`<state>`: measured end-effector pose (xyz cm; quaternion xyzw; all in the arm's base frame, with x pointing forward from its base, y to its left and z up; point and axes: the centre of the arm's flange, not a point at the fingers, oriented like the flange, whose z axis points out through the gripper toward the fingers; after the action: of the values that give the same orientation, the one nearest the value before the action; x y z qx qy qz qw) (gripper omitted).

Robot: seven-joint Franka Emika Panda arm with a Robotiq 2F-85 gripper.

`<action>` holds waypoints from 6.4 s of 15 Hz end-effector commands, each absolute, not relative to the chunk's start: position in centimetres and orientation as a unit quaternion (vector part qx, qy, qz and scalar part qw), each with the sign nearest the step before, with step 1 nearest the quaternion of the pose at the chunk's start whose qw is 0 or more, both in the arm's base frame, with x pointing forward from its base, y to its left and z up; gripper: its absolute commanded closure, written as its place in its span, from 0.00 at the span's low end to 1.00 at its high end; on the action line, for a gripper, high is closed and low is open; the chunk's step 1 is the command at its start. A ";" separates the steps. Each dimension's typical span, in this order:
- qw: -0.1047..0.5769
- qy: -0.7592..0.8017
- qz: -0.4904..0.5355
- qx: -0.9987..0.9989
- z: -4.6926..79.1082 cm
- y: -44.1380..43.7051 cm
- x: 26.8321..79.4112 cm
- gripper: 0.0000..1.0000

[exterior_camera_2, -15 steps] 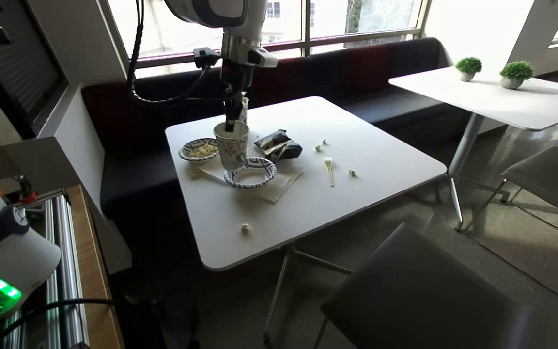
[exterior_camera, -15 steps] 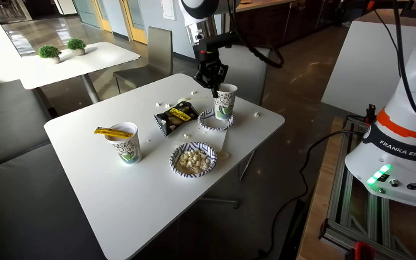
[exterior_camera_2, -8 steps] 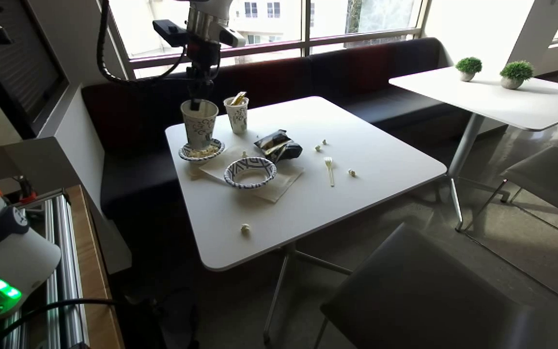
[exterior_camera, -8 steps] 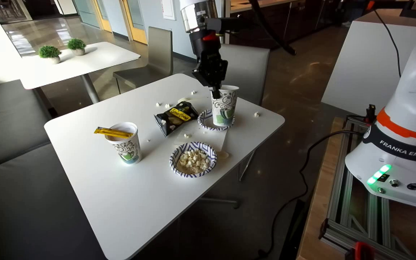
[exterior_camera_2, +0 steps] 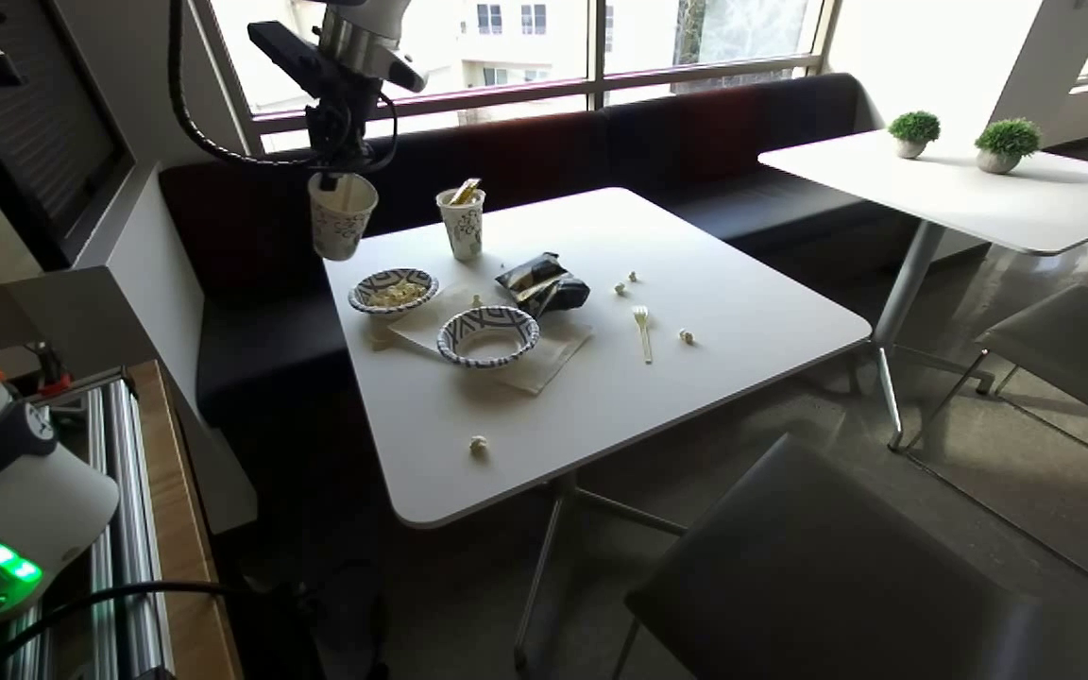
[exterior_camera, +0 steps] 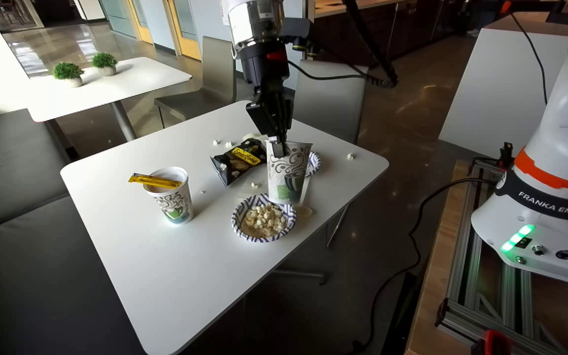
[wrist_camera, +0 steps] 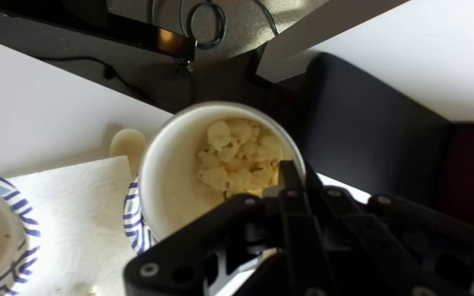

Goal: Pick up the paper cup to the right and pour all the popcorn from the cup into the white paper bowl on the left

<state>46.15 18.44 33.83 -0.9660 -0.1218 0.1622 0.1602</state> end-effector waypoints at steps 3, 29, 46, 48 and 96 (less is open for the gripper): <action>0.264 -0.164 0.184 -0.932 30.6 18.1 48.7 0.99; 0.497 -0.241 0.164 -0.817 22.4 14.0 54.2 0.99; 0.698 -0.202 0.137 -0.674 20.0 10.9 53.7 0.99; 0.703 -0.187 0.122 -0.675 19.8 11.1 53.7 0.99; 0.481 -0.144 -0.040 -0.864 32.8 7.7 55.0 0.99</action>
<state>56.04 7.44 31.49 -0.8268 -0.1553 -0.0190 0.5403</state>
